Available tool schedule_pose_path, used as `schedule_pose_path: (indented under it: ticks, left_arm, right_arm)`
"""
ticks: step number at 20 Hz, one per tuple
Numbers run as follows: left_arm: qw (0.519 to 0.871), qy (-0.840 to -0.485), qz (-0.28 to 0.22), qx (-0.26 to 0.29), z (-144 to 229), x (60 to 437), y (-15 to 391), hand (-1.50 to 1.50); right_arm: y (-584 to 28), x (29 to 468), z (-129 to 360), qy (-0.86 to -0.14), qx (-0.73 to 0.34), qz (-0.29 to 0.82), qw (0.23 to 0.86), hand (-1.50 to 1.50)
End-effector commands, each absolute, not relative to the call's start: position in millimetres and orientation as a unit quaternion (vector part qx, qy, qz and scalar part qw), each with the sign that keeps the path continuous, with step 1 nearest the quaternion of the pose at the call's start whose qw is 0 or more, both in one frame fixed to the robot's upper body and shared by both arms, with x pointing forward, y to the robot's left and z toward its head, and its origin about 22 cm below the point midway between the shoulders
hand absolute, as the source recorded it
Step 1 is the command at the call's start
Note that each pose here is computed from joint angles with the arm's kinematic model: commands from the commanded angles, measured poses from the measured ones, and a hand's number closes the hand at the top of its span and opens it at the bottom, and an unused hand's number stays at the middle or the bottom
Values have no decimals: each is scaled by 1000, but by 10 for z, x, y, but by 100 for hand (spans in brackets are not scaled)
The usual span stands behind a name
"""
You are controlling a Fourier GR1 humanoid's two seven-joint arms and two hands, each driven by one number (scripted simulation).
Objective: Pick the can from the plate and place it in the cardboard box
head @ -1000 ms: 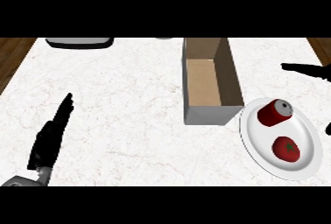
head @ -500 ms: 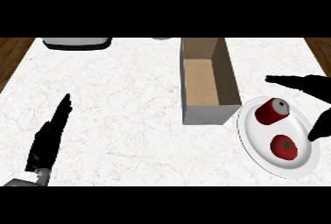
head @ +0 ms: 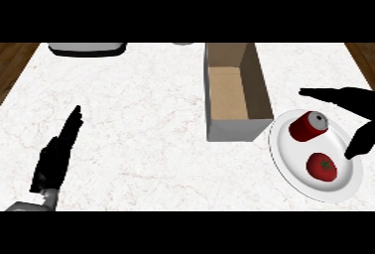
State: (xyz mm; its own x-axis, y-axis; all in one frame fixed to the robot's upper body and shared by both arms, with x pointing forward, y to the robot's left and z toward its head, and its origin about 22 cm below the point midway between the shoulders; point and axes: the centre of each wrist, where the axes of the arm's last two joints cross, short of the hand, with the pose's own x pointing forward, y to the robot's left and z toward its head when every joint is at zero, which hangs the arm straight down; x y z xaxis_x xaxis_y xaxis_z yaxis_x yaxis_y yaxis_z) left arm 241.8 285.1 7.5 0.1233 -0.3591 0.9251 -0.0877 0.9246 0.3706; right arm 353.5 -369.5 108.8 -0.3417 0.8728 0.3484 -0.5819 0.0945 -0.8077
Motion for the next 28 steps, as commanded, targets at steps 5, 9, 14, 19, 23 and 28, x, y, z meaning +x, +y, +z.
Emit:
schedule_pose_path:
  ticks: [5, 9, 14, 19, 23, 28]
  left_arm:
    - [732, -652, -99, 168, 171, 2493, 2969, 0]
    - [732, -654, -86, 170, 111, 2285, 2906, 0]
    - [730, -658, -90, 163, 145, 2287, 2917, 0]
    - [726, -658, -92, 177, 149, 2477, 2785, 0]
    - [733, -653, -89, 167, 85, 2379, 2905, 0]
    - [726, -660, -95, 172, 125, 2377, 2763, 0]
  right_arm:
    - [-3549, 3621, 934, -492, -149, 654, 555, -150]
    - [-3675, 3404, 842, -496, -151, 654, 551, -150]
    - [-3676, 3420, 796, -495, -152, 652, 555, -150]
    - [-3541, 3543, 655, -497, -149, 644, 562, -150]
    - [-3612, 3542, 396, -483, -152, 657, 558, -150]
    - [-3497, 3598, 581, -470, -156, 672, 551, -150]
